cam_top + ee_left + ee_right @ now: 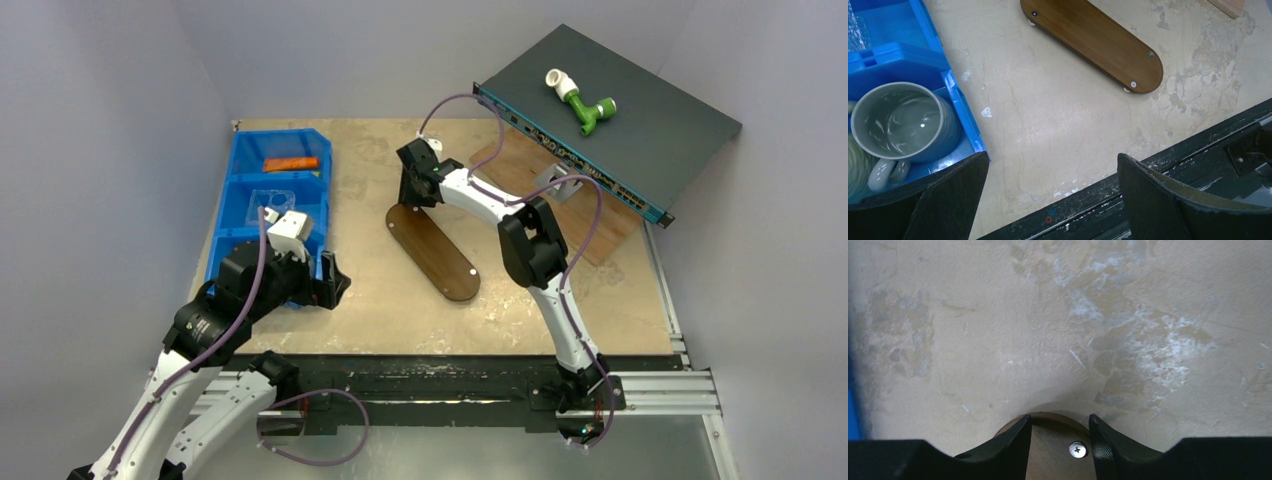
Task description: Prepare toiletry sets of a toothbrush and toothpaste on the tray
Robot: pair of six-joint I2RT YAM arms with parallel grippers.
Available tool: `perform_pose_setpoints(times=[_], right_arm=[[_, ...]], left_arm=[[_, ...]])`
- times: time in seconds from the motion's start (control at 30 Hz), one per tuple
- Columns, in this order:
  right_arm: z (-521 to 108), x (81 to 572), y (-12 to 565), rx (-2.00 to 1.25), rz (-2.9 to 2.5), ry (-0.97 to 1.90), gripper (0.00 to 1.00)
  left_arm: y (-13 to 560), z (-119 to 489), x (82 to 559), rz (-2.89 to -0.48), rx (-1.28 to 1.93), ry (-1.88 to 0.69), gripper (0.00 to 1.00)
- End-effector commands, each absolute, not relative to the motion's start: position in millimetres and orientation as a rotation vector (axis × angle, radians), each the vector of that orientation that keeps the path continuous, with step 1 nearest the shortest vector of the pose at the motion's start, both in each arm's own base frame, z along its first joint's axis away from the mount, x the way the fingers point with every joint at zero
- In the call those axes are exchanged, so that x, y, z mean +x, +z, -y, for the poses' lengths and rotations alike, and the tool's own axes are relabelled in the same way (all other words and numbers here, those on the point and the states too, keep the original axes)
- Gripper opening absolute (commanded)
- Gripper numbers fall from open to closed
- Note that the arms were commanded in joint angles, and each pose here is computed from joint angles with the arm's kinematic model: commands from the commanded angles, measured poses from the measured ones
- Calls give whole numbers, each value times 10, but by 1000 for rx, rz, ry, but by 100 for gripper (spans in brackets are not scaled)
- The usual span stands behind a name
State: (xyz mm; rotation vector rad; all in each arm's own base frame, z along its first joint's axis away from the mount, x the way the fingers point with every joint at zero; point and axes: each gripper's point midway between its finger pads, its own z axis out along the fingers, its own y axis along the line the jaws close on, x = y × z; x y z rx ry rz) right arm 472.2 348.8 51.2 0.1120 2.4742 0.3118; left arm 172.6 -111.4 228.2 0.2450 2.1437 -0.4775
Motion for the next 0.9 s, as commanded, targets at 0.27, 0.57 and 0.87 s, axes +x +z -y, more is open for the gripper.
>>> perform_pose_setpoints(times=[0.27,0.57,0.87], right_arm=[[-3872,4289,597,-210,-2504,494,47],[-4043,3896,606,-463,-2499,553,47],[-4046,3438,606,-668,-2493,553,47]], left_arm=[[2368,1116,1753,-2091,240,-485,100],[2377,1071,1757,-2083,224,-463,100],[2383,1057,1749,-2078,220,-461,100]])
